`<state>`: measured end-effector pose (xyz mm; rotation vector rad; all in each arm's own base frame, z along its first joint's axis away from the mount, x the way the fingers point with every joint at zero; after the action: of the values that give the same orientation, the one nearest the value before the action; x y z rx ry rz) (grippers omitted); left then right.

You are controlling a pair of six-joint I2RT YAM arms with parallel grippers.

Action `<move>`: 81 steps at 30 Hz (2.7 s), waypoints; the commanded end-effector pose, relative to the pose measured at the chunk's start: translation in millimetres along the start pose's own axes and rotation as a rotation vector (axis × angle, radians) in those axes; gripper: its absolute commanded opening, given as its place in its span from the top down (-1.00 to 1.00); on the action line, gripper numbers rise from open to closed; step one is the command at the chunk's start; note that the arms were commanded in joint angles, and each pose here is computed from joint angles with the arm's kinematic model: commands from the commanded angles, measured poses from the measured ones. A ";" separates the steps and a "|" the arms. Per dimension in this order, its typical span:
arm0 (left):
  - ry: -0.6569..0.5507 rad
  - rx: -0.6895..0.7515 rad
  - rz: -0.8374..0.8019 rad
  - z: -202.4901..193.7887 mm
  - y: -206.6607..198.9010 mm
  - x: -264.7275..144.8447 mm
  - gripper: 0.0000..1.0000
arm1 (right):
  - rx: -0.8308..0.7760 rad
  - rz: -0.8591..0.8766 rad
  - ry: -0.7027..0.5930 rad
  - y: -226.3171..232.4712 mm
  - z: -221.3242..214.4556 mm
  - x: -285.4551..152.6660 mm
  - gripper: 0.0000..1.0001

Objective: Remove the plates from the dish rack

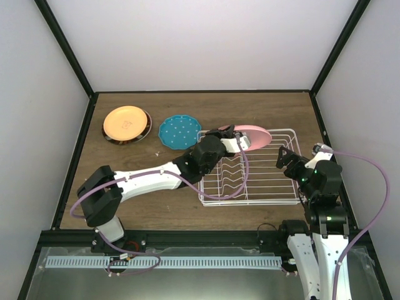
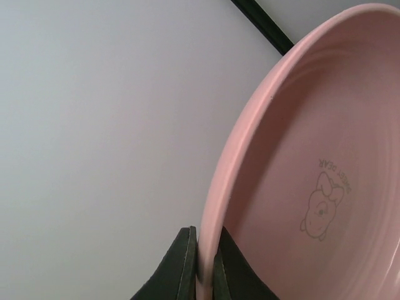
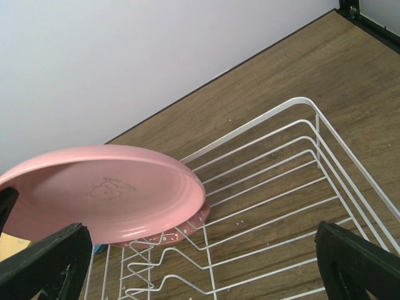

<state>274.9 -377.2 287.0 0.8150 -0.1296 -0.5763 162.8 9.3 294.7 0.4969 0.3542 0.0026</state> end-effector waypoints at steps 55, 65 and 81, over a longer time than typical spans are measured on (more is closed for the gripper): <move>0.874 -1.946 0.710 -462.0 215.0 -115.5 0.70 | 0.046 0.028 0.021 2.6 -4.5 1.1 -1.00; 0.878 -1.933 0.736 -457.9 223.5 -120.0 -0.49 | 0.055 0.031 0.024 2.4 -4.9 6.2 -1.00; 0.429 -1.646 0.574 -338.5 333.1 -84.5 -0.61 | 0.042 0.047 0.045 2.6 -8.4 15.6 -1.00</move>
<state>437.9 118.1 243.9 -0.8330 0.5921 0.4938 172.7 13.8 282.9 0.5512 0.3993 0.0244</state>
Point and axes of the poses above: each gripper's point midway between its finger pads, its own x axis out along the fingers, its own y axis along the line the jaws close on, z = x × y, the point moved 6 cm from there along -x, back along the fingers, and after that the axes turned 2 degrees about -x, right-handed, at the moved point
